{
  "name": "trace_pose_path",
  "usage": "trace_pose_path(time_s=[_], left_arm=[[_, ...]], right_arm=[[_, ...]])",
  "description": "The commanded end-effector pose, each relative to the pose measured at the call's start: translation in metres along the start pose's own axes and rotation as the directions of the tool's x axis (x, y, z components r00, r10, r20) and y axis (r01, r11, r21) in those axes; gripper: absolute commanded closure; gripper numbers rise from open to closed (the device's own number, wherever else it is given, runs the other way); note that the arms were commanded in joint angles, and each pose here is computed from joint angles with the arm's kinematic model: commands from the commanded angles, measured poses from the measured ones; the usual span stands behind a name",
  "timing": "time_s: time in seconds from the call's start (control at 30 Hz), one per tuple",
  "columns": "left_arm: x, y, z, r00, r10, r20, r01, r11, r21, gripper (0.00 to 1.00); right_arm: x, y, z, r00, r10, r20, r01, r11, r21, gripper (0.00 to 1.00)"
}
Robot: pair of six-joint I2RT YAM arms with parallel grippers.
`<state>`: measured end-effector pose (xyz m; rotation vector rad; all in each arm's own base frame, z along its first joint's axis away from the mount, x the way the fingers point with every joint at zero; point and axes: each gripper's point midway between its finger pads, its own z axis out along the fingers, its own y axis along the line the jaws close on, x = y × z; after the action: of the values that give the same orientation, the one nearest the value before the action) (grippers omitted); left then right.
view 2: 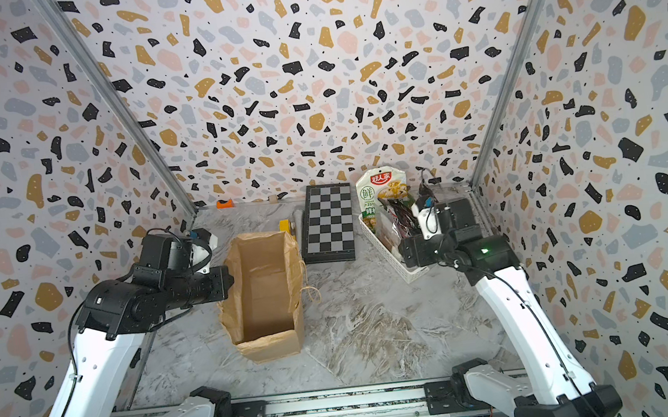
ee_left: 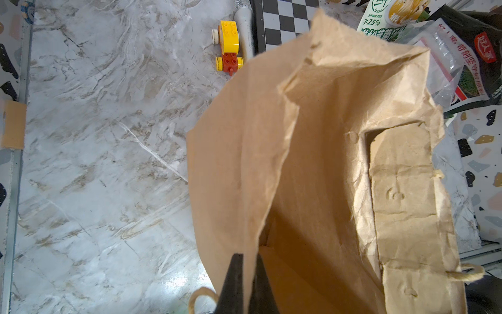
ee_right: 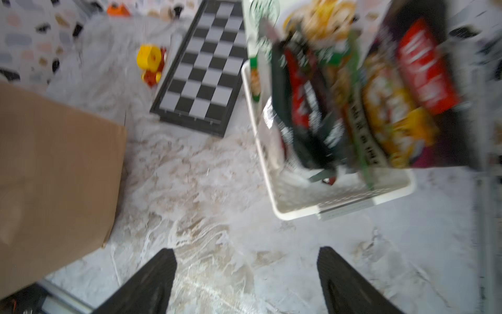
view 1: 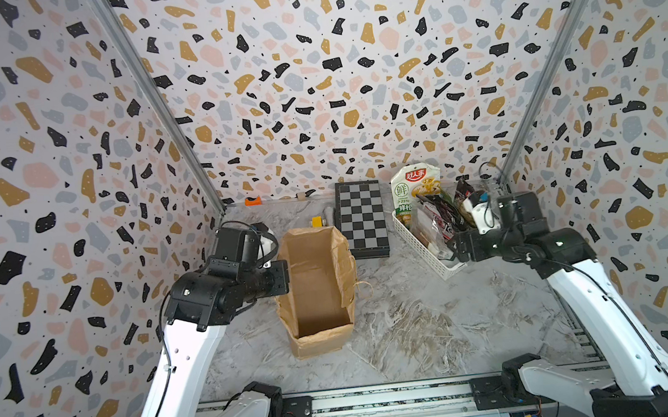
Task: Place the condiment packets inside the bag
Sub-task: Pick up the condiment packet from the storage box.
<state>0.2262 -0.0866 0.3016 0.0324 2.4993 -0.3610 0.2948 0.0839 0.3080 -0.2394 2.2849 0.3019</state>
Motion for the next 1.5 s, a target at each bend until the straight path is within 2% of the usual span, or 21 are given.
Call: trace_pose_path(time_s=[0.0,0.07,0.27,0.47,0.63,0.7,0.8,0.87,0.93,0.97,1.13,1.3,1.4,1.47], left_arm=[[-0.006,-0.007,0.002,0.999,-0.007,0.035,0.006,0.999,0.04,1.0],[-0.004,-0.008,0.003,0.999,-0.008,0.032,0.007,0.999,0.051,1.0],[-0.001,-0.012,0.002,0.999,-0.008,0.032,0.006,0.997,0.073,1.0],[0.0,-0.012,0.002,1.0,0.004,0.029,-0.006,0.997,0.077,1.0],[0.002,-0.011,0.005,1.0,0.007,0.022,-0.008,0.997,0.074,1.0],[0.002,-0.011,0.006,1.0,0.006,0.019,-0.008,0.997,0.072,1.0],[0.001,-0.01,0.006,1.0,0.005,0.02,-0.006,0.998,0.068,1.0],[0.0,-0.01,0.006,1.0,0.003,0.022,-0.005,0.998,0.067,1.0],[0.0,-0.01,0.007,1.0,0.0,0.022,-0.001,0.998,0.066,1.0],[0.001,-0.01,0.008,1.0,0.001,0.019,-0.002,0.998,0.065,1.0],[-0.001,-0.011,0.012,1.0,-0.02,0.02,0.019,0.997,0.072,1.0],[-0.005,-0.018,0.016,0.999,-0.043,0.016,0.041,0.993,0.108,1.0],[-0.007,-0.021,0.017,0.998,-0.056,0.021,0.053,0.991,0.123,1.0],[-0.009,-0.023,0.016,0.998,-0.062,0.026,0.058,0.989,0.134,1.0]], right_arm=[[-0.015,-0.046,-0.003,0.999,0.042,-0.013,-0.039,0.986,0.16,0.12],[-0.026,-0.063,0.012,0.999,0.037,-0.035,-0.029,0.98,0.195,0.11],[-0.052,-0.094,0.06,0.998,0.038,-0.055,-0.028,0.985,0.172,0.1],[-0.038,-0.114,0.109,0.988,0.048,-0.144,-0.026,0.988,0.153,0.14],[-0.025,-0.125,0.134,0.989,0.069,-0.134,-0.051,0.99,0.132,0.2],[-0.021,-0.126,0.143,0.989,0.066,-0.133,-0.05,0.992,0.12,0.29],[-0.02,-0.128,0.152,0.992,0.044,-0.115,-0.031,0.993,0.113,0.51],[-0.021,-0.133,0.152,0.997,0.0,-0.08,0.011,0.991,0.137,0.73],[-0.026,-0.138,0.145,0.999,-0.039,-0.036,0.045,0.982,0.184,0.94],[-0.028,-0.139,0.139,0.998,-0.055,-0.017,0.057,0.977,0.205,1.0],[-0.056,-0.132,0.098,0.984,-0.138,0.109,0.107,0.961,0.254,1.0],[-0.086,-0.116,0.037,0.956,-0.167,0.241,0.092,0.951,0.294,1.0],[-0.105,-0.095,-0.011,0.917,-0.196,0.347,0.097,0.954,0.283,1.0],[-0.116,-0.073,-0.042,0.887,-0.198,0.417,0.108,0.967,0.229,1.0]])
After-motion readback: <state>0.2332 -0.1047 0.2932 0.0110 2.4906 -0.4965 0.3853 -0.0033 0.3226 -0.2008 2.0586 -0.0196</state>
